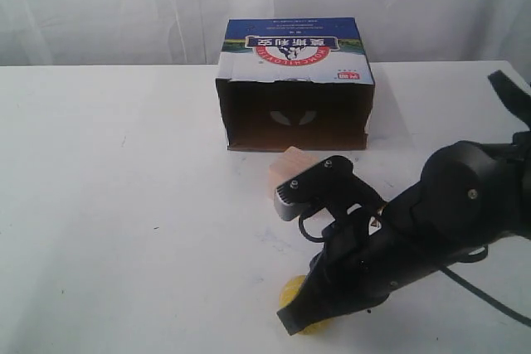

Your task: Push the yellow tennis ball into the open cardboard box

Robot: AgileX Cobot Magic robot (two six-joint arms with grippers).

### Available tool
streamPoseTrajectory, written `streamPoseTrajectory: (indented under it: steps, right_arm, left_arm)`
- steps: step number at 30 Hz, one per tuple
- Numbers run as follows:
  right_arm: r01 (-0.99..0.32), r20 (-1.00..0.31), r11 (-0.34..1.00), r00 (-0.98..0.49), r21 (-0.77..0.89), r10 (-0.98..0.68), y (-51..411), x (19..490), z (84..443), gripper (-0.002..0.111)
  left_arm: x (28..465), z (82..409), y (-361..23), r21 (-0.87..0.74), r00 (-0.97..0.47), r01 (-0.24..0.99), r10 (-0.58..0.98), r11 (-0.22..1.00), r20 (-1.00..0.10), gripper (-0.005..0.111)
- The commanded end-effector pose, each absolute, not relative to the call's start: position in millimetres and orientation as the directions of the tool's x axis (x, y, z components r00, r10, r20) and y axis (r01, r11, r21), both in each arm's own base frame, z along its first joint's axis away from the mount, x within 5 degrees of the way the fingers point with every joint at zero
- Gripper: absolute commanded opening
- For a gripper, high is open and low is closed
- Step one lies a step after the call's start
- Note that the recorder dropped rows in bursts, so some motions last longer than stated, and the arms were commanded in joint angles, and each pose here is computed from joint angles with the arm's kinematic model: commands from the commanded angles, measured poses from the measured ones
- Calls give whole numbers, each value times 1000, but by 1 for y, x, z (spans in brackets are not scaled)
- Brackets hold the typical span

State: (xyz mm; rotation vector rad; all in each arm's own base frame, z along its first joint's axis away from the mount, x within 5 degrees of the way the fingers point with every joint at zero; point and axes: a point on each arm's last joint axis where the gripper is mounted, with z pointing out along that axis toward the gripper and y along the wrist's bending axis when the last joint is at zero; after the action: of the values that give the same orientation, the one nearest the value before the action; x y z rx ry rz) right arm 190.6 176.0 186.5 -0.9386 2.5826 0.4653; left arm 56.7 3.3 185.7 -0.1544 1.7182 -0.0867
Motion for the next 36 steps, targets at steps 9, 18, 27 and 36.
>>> streamPoseTrajectory:
  steps: [9,18,27,36]
  right_arm:
    - [-596,-511,802,-704,46,-493,147,200,197,0]
    - [-543,-523,828,-750,137,-405,142,185,221,0]
    - [-560,-424,815,-780,146,-460,159,186,190,0]
    - [-563,-351,819,-793,110,-498,158,191,171,0]
  left_arm:
    - [57,185,3,-149,-142,-54,-155,987,-978,0]
    - [57,185,3,-149,-142,-54,-155,987,-978,0]
    - [57,185,3,-149,-142,-54,-155,987,-978,0]
    - [57,185,3,-149,-142,-54,-155,987,-978,0]
